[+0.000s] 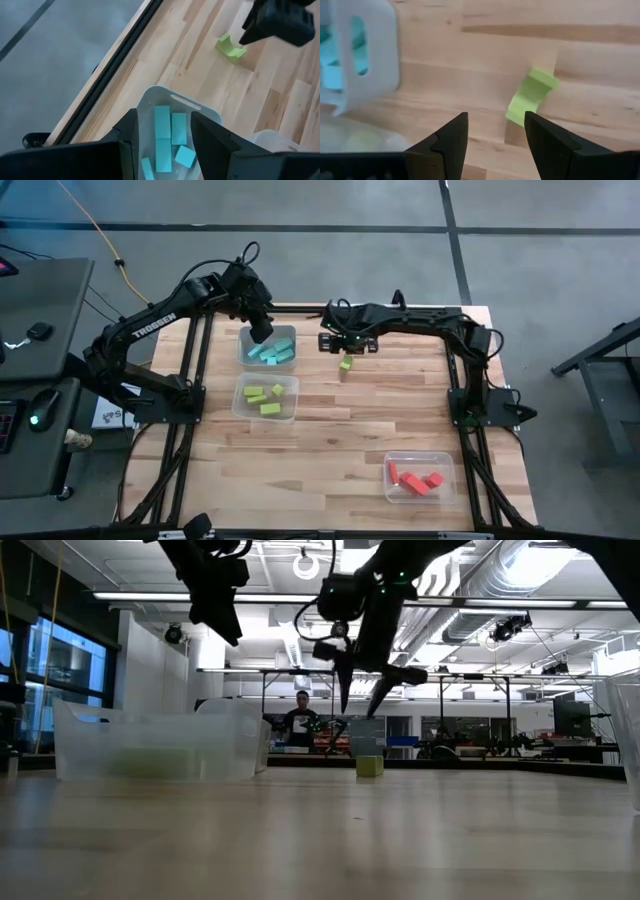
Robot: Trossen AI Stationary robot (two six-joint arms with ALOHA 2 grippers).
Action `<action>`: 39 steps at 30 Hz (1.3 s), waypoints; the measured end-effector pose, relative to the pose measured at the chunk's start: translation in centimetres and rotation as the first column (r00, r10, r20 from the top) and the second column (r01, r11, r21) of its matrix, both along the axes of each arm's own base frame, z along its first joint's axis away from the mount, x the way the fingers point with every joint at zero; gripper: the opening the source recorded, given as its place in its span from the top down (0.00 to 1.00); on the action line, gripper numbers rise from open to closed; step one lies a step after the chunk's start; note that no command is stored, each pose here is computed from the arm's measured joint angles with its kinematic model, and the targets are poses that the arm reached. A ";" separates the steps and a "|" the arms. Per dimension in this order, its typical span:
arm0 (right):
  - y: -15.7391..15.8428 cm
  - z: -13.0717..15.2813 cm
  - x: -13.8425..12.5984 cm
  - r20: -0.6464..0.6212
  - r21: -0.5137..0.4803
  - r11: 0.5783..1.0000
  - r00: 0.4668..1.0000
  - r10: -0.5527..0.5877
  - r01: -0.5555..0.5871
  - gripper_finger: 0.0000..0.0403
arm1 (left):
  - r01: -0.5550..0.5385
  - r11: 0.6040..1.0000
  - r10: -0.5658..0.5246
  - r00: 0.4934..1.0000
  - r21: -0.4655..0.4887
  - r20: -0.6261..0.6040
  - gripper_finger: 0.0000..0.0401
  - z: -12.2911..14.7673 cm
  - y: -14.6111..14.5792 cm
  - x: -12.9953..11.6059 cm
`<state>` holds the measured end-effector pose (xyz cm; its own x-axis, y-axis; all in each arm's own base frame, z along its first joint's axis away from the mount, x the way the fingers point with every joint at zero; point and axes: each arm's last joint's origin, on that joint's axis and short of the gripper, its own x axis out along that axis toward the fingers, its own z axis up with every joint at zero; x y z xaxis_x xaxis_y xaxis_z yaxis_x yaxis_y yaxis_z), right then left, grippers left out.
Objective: Sort & place blocks by color
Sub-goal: Put the green block into the left transparent bin
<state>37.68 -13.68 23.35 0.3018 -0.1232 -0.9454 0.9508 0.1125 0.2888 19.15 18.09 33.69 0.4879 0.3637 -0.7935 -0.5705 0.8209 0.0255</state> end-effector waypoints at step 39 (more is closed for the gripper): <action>0.9 -9.1 -0.1 -0.181 0.133 0.979 0.975 -0.131 0.156 0.55 | 0.009 1.000 -0.009 1.000 0.007 -0.004 0.71 0.0 0.0 0.0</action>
